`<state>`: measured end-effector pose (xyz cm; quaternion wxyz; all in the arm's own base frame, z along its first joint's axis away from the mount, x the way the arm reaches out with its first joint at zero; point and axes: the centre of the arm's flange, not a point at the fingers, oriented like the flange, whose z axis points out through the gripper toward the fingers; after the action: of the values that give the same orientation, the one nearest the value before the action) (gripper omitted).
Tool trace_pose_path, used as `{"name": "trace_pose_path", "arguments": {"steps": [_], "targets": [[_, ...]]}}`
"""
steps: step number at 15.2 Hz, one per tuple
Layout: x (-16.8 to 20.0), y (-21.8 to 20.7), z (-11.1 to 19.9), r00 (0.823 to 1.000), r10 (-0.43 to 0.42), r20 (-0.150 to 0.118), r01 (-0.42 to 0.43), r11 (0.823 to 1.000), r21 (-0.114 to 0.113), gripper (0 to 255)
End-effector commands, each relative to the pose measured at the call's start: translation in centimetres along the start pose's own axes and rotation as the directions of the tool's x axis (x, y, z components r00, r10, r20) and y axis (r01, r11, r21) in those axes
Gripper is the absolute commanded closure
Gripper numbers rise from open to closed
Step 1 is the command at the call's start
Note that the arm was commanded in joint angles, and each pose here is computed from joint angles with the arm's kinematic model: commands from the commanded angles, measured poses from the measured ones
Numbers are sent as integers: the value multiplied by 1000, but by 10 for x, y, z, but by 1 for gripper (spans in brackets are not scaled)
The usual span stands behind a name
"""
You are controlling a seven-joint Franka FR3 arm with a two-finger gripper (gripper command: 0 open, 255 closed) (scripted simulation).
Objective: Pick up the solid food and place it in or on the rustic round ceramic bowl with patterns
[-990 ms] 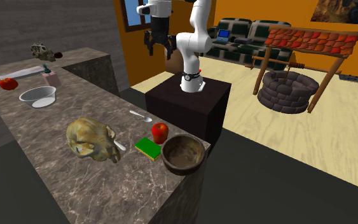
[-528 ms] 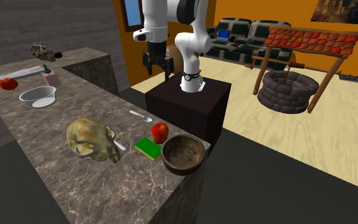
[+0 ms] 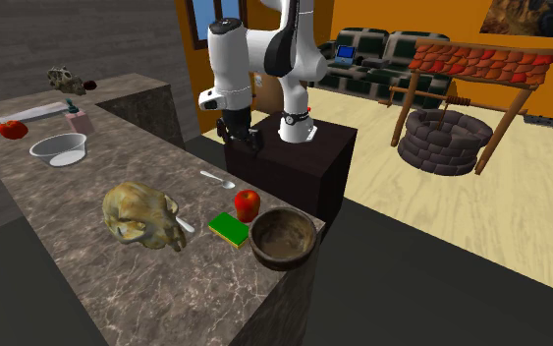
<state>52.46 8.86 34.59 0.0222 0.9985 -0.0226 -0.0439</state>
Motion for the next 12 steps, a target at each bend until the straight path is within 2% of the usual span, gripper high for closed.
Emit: {"name": "trace_pose_path", "arguments": {"steps": [1,9,12], "targets": [[17,-6,23,1000,16,17,-16,1000,3,0],[82,-28,111,994,76,80,-77,997,13,0],[87,-31,130,993,82,87,-83,996,14,0]]}}
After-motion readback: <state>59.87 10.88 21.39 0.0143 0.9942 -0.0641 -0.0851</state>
